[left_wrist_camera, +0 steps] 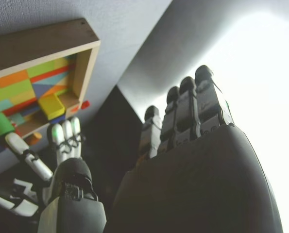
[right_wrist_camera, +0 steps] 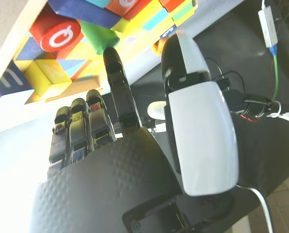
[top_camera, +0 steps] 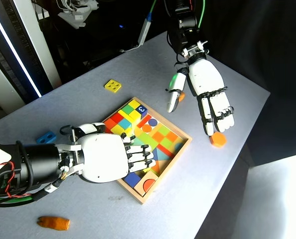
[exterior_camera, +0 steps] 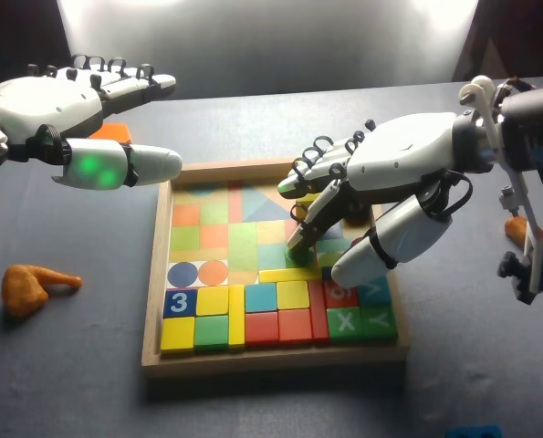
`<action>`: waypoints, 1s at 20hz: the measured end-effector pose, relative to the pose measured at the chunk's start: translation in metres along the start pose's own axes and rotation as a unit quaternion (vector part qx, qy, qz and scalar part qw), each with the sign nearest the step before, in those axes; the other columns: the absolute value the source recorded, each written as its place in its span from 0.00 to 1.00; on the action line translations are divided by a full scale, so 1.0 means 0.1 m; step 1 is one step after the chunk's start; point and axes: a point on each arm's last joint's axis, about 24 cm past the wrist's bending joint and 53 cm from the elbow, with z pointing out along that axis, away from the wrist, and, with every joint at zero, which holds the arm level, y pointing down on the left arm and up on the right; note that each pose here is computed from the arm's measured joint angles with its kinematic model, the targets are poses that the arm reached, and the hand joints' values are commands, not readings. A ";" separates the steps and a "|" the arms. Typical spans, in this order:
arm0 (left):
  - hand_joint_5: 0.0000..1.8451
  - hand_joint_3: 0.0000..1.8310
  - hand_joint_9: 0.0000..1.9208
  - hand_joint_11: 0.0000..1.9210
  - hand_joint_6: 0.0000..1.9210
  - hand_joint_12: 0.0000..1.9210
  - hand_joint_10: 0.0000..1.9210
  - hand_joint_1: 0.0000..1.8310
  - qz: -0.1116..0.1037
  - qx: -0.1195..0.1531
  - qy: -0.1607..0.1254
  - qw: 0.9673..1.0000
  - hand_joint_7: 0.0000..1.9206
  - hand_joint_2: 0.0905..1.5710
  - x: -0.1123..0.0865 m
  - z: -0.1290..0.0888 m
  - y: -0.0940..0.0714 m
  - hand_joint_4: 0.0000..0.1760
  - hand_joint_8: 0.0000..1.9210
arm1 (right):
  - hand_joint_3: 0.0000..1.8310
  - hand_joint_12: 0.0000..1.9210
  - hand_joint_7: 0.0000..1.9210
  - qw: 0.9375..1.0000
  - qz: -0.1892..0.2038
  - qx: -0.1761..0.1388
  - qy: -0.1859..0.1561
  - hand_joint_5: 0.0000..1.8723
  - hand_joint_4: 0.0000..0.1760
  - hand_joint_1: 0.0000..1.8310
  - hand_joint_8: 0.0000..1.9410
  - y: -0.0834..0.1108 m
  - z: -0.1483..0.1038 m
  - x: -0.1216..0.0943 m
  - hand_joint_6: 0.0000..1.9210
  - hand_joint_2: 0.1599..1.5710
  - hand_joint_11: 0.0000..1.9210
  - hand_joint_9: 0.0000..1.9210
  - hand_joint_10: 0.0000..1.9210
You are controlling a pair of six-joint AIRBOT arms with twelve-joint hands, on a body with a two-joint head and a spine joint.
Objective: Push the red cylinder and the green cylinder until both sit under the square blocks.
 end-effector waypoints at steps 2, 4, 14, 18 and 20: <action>0.00 0.00 0.00 0.00 0.00 0.00 0.00 0.00 -0.002 -0.001 0.000 1.000 0.00 0.68 0.00 0.00 0.00 1.00 0.00 | 0.00 0.00 0.01 1.000 0.000 0.000 0.001 0.31 1.00 0.10 0.00 -0.01 -0.02 0.00 0.00 0.67 0.00 0.00 0.00; 0.00 0.00 0.00 0.00 0.00 0.00 0.00 0.00 -0.003 -0.003 -0.001 1.000 0.00 0.69 0.00 -0.01 0.02 0.96 0.00 | 0.00 0.00 0.00 1.000 0.002 0.000 0.002 0.31 1.00 0.09 0.00 -0.02 -0.03 0.01 0.00 0.67 0.00 0.00 0.00; 0.00 0.00 0.00 0.00 0.00 0.00 0.00 0.00 -0.004 -0.007 0.000 1.000 0.00 0.69 -0.01 -0.03 0.06 0.90 0.00 | 0.00 0.00 0.01 1.000 0.009 0.005 0.003 0.33 0.95 0.09 0.00 -0.07 -0.12 0.02 0.01 0.68 0.00 0.00 0.00; 0.00 0.00 0.00 0.00 0.00 0.00 0.00 0.00 -0.005 -0.008 -0.001 1.000 0.00 0.70 -0.02 -0.04 0.06 0.82 0.00 | 0.00 0.01 0.04 1.000 0.014 0.008 0.001 0.36 0.86 0.12 0.01 -0.10 -0.17 0.00 0.01 0.68 0.01 0.00 0.00; 0.00 0.00 0.00 0.00 0.00 0.00 0.00 0.00 -0.005 -0.009 -0.001 1.000 0.00 0.70 -0.01 -0.04 0.07 0.75 0.00 | 0.00 0.00 0.04 1.000 0.012 0.009 0.001 0.36 0.83 0.12 0.00 -0.11 -0.21 0.00 0.01 0.68 0.00 0.00 0.00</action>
